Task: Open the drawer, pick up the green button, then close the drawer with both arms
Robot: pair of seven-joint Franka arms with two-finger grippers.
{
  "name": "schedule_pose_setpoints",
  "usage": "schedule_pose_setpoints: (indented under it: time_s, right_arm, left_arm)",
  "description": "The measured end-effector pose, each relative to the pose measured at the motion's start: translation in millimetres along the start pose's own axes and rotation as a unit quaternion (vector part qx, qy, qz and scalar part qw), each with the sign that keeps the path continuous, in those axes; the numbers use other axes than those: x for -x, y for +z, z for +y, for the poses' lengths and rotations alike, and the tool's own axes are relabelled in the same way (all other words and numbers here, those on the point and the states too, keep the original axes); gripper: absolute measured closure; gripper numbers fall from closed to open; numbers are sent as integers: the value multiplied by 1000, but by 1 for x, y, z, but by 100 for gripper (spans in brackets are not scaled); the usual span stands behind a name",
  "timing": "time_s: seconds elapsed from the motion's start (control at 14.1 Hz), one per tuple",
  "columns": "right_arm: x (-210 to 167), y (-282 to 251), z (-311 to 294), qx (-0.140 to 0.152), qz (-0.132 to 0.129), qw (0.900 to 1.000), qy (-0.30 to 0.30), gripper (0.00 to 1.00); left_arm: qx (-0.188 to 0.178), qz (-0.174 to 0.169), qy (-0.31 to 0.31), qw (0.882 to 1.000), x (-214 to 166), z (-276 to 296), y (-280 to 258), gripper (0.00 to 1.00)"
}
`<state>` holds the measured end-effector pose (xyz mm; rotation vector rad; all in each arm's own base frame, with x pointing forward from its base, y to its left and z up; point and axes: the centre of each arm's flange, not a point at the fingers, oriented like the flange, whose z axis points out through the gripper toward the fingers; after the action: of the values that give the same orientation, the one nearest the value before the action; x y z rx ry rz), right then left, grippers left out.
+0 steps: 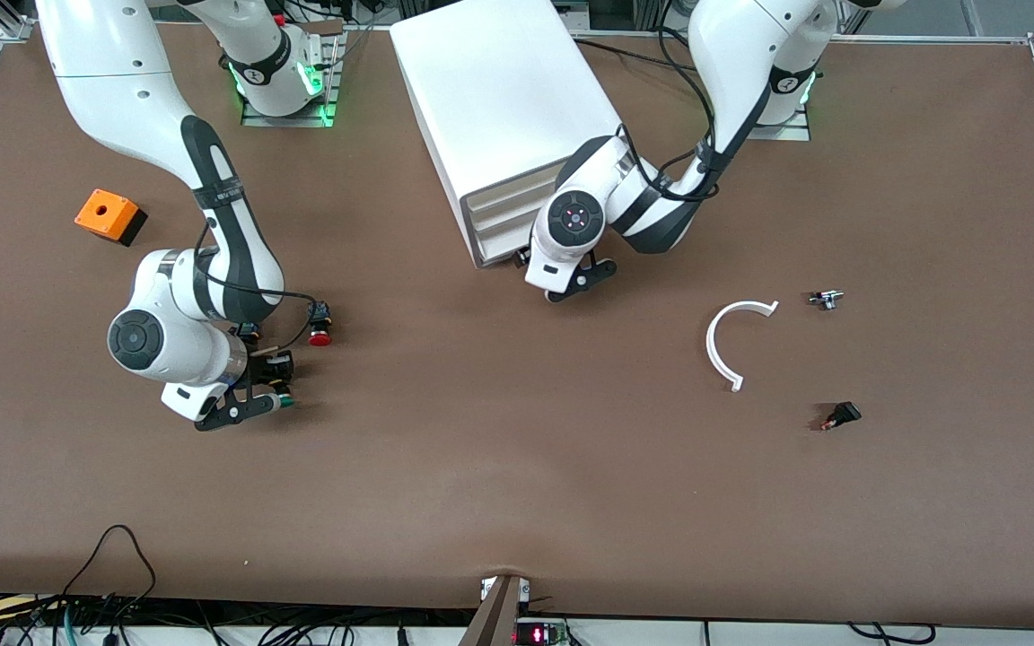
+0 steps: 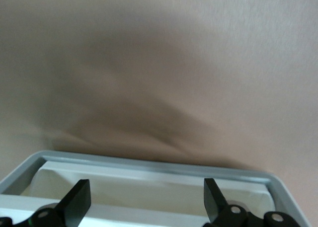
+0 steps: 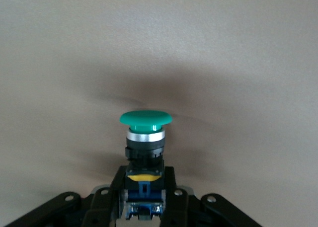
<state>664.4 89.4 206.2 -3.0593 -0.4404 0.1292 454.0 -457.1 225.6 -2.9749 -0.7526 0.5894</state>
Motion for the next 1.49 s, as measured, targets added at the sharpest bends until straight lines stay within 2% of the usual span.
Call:
schedule_pose_setpoints:
  time_s: [0.5, 0.57, 0.85, 0.99, 1.06, 1.13, 1.28, 1.49]
  right_arm:
    - [6, 13, 2, 0, -12, 1000, 4, 67]
    - [6, 14, 2, 0, -13, 1000, 3, 62]
    - [1, -3, -1, 0, -2, 1000, -1, 23]
    - [-2, -41, -12, -9, -4, 1000, -8, 4]
    - [-3, -68, -17, -15, -7, 1000, -13, 0]
    - [-1, -96, -21, -20, -8, 1000, -16, 0]
    - [4, -152, -25, -26, 7, 999, -21, 0]
    - [22, -220, -32, -32, 30, 999, -27, 0]
  left_arm:
    - [-9, -6, 6, 1000, 8, 0, 3, 0]
    - [-9, -6, 7, 1000, 9, 1, 3, 0]
    - [-12, -8, 6, 1000, 8, 0, 3, 0]
    - [-12, -9, 1, 1000, 2, -2, -3, 0]
    - [-10, -10, 0, 1000, -2, -1, -9, 0]
    - [-8, -10, -1, 1000, -5, 0, -18, 0]
    - [-3, -8, 3, 1000, -16, 2, -44, 0]
    - [-24, 20, 30, 999, -47, -10, -111, 0]
